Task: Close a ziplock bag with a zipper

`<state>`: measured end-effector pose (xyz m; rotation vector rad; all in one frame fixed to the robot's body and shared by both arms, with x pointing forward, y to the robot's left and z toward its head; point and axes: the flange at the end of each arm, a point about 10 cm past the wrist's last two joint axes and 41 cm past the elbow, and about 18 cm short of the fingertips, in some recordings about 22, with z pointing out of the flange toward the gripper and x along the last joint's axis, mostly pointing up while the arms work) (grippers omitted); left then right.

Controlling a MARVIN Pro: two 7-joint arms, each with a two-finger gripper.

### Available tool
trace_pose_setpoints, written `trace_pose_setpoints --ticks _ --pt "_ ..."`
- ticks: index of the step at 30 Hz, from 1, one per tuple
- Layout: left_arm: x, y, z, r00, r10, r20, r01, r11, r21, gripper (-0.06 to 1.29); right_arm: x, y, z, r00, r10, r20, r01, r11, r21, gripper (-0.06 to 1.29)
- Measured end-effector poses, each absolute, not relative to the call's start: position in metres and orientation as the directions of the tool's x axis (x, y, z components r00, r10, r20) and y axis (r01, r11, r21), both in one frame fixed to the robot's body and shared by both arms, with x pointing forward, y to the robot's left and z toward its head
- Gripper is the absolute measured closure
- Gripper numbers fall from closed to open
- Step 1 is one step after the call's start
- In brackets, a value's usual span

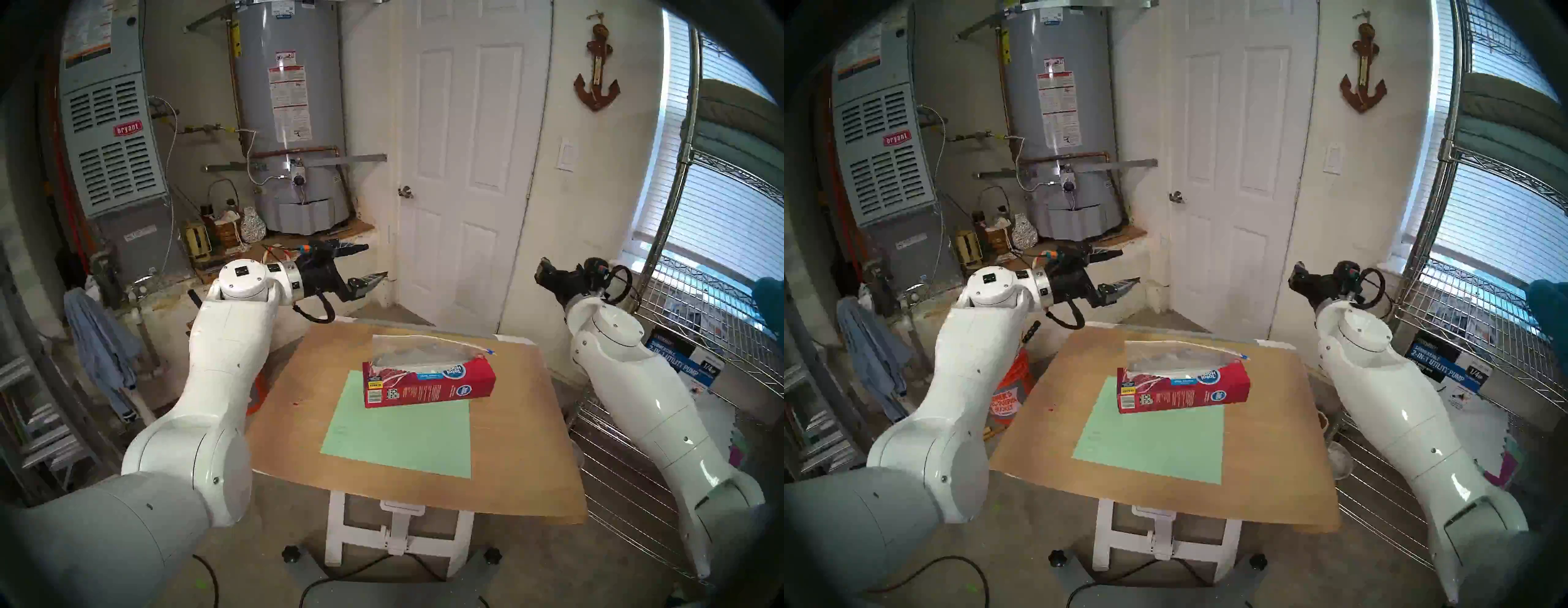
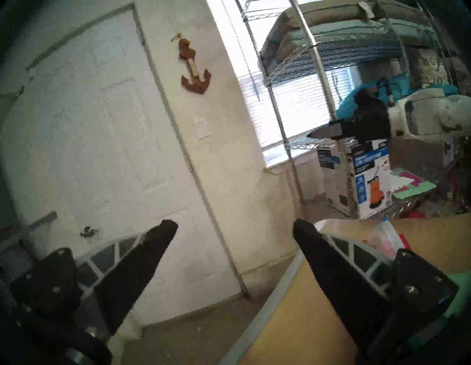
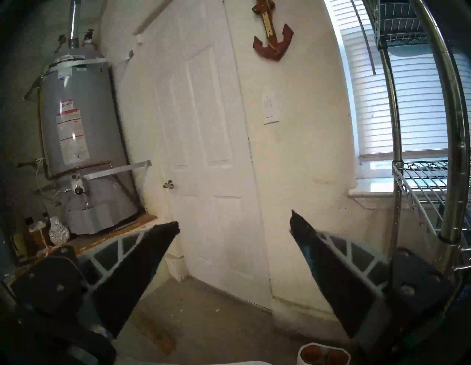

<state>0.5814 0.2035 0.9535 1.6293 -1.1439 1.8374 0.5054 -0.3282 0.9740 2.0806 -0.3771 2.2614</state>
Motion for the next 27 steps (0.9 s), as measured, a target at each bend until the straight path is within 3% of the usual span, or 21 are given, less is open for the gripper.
trace_pose_setpoints --ticks 27 --pt "0.628 0.164 0.968 -0.038 -0.204 0.978 -0.458 -0.866 -0.199 -0.03 0.501 -0.354 1.024 -0.226 -0.155 0.962 -0.545 -0.798 -0.257 0.00"
